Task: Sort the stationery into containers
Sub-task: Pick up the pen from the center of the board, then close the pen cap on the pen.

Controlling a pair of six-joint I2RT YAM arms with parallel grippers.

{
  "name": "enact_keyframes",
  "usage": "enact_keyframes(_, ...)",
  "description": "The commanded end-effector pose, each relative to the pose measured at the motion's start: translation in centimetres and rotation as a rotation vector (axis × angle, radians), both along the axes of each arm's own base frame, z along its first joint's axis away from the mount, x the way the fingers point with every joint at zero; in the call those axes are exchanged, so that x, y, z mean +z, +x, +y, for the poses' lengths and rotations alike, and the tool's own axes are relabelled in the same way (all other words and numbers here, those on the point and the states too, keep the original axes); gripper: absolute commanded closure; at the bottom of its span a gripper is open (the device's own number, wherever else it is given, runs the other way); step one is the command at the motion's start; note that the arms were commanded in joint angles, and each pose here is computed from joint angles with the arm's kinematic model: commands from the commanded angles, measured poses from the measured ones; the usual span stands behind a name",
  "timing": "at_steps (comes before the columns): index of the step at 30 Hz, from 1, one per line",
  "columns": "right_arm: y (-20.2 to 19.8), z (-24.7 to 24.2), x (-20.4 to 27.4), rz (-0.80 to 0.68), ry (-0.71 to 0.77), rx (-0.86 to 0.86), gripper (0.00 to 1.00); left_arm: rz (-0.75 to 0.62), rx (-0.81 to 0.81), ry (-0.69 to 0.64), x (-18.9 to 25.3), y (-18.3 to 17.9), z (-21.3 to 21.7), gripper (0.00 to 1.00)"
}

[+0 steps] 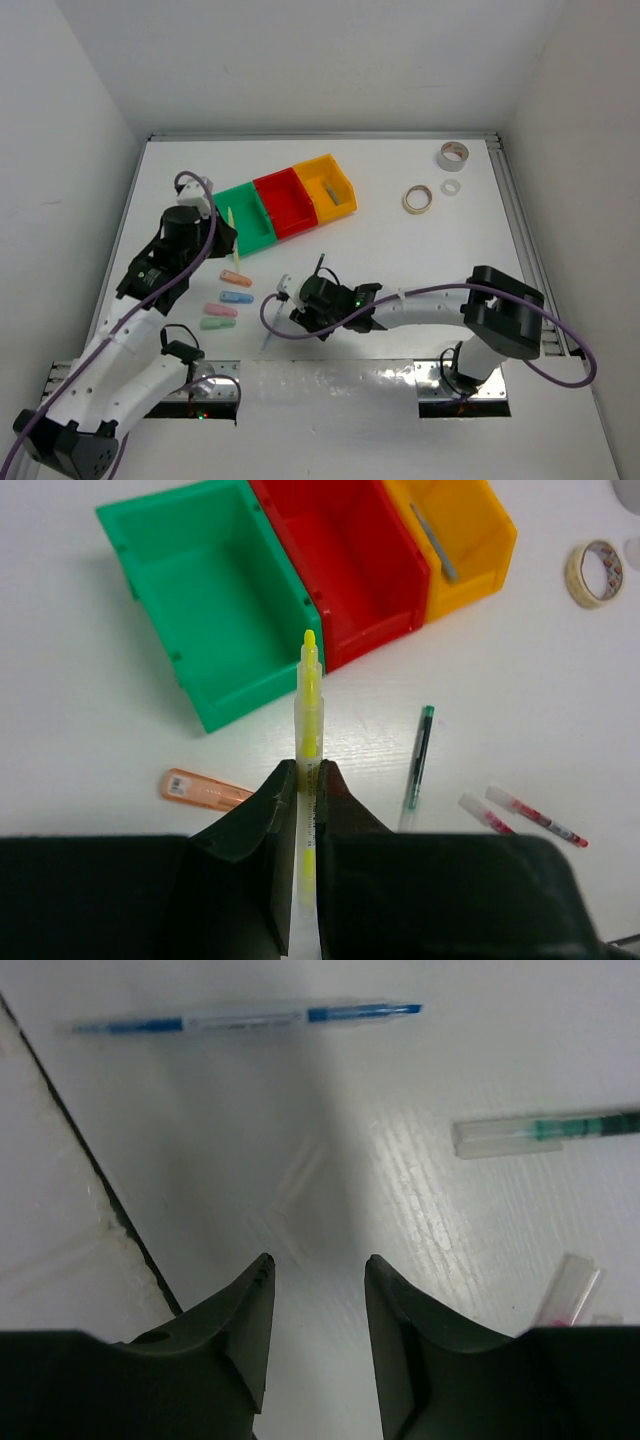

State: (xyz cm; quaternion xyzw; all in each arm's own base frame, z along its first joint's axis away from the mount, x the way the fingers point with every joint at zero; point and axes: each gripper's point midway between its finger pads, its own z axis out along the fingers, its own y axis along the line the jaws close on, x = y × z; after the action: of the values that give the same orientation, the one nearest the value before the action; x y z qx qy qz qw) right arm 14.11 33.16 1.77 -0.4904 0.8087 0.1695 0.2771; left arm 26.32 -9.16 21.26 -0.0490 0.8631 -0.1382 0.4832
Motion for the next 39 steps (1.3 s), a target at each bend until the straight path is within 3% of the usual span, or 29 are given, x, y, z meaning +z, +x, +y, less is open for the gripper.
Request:
enact_keyframes(1,-0.9,0.9,0.0,-0.039,-0.025,0.234,0.59,-0.052,0.067,0.027,1.3,-0.3,2.1,1.0)
enact_keyframes(4,-1.4,0.7,-0.8,-0.025,-0.085,0.333,0.59,-0.05,0.106,0.025,1.0,-0.8,3.1,1.0)
enact_keyframes(13,-1.6,2.1,-2.9,0.021,-0.139,0.415,0.6,-0.064,0.141,0.004,1.3,-1.1,3.7,1.0)
enact_keyframes(21,-1.8,-0.1,-4.7,0.041,-0.226,0.406,0.73,-0.069,0.144,0.011,1.3,-0.6,3.8,1.0)
enact_keyframes(35,-2.2,-3.1,-4.9,0.012,-0.339,0.412,0.63,-0.048,0.138,0.003,0.3,-0.2,3.5,1.0)
enact_keyframes(39,-2.4,-3.1,-5.1,0.017,-0.34,0.407,0.66,-0.041,0.137,0.0,0.1,-0.3,3.5,1.0)
